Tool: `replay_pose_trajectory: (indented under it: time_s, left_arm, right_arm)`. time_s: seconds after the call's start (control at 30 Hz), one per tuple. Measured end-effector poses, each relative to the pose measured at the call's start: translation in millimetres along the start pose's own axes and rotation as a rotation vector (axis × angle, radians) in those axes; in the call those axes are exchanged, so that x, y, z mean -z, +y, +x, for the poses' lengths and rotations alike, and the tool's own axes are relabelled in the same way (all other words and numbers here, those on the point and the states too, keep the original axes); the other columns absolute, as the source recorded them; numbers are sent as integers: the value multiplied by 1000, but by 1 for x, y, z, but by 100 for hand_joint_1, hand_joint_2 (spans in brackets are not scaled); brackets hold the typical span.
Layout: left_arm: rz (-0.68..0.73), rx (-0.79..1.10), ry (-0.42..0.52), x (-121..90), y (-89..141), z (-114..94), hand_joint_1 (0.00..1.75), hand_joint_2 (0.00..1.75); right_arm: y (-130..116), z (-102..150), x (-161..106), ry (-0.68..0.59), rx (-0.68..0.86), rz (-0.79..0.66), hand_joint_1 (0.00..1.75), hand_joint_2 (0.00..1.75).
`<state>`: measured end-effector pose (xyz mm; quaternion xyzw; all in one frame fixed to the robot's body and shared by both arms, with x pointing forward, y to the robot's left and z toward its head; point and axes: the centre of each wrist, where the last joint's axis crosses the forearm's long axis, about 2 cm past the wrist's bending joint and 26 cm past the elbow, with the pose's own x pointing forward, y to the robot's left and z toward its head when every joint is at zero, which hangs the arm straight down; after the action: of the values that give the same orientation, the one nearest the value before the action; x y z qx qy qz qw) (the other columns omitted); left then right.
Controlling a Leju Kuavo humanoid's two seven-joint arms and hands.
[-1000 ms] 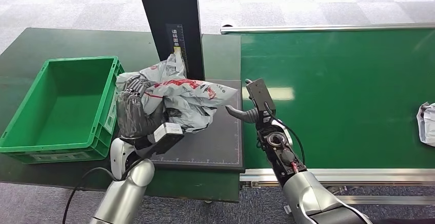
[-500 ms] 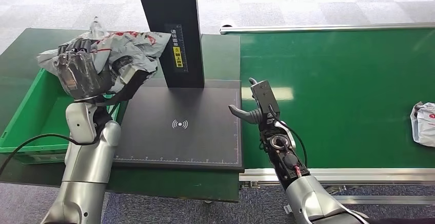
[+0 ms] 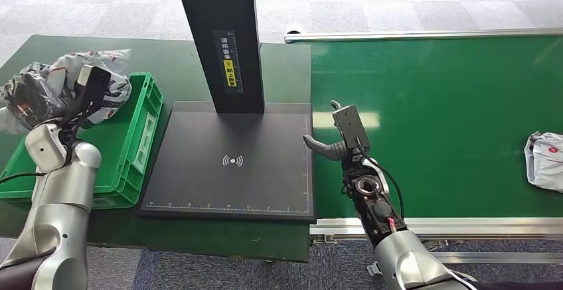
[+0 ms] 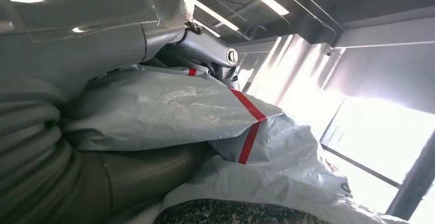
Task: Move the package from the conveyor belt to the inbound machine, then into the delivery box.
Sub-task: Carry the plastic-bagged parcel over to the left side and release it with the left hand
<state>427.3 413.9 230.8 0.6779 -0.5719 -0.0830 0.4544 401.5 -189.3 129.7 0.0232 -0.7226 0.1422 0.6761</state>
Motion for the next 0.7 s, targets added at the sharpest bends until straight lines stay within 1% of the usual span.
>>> replay_pose_trajectory:
  time_s: [0.03, 0.1, 0.13, 0.2, 0.27, 0.4, 0.53, 0.6, 0.7]
  left_arm:
    - [1, 8, 17, 1, 0, -7, 93, 175]
    - [-2, 25, 50, 1, 0, -17, 16, 175]
    - [-4, 34, 63, 1, 0, -21, 0, 175]
    - [-8, 41, 81, 0, -1, -27, 0, 175]
    - [-12, 31, 80, -2, -2, -30, 0, 175]
    - [-8, -27, 5, -7, -3, -28, 0, 175]
    - [32, -77, -78, -12, 0, -22, 0, 175]
    - [52, -93, -89, -13, 2, -20, 0, 175]
    - [74, -108, -76, -14, 4, -18, 0, 175]
  right_arm:
    - [0, 0, 0, -2, 0, 0, 0, 175]
    - [0, 1, 0, -5, 1, -1, 0, 175]
    - [0, 2, 0, -7, 2, -1, 0, 175]
    - [1, 3, 1, -11, 3, 0, 0, 175]
    - [2, 5, 1, -14, 5, 1, 0, 175]
    - [4, 6, 1, -20, 9, 1, 0, 175]
    - [4, 7, 1, -23, 8, 3, 0, 175]
    - [4, 7, 1, -24, 7, 5, 0, 175]
    - [4, 7, 1, -24, 7, 6, 0, 175]
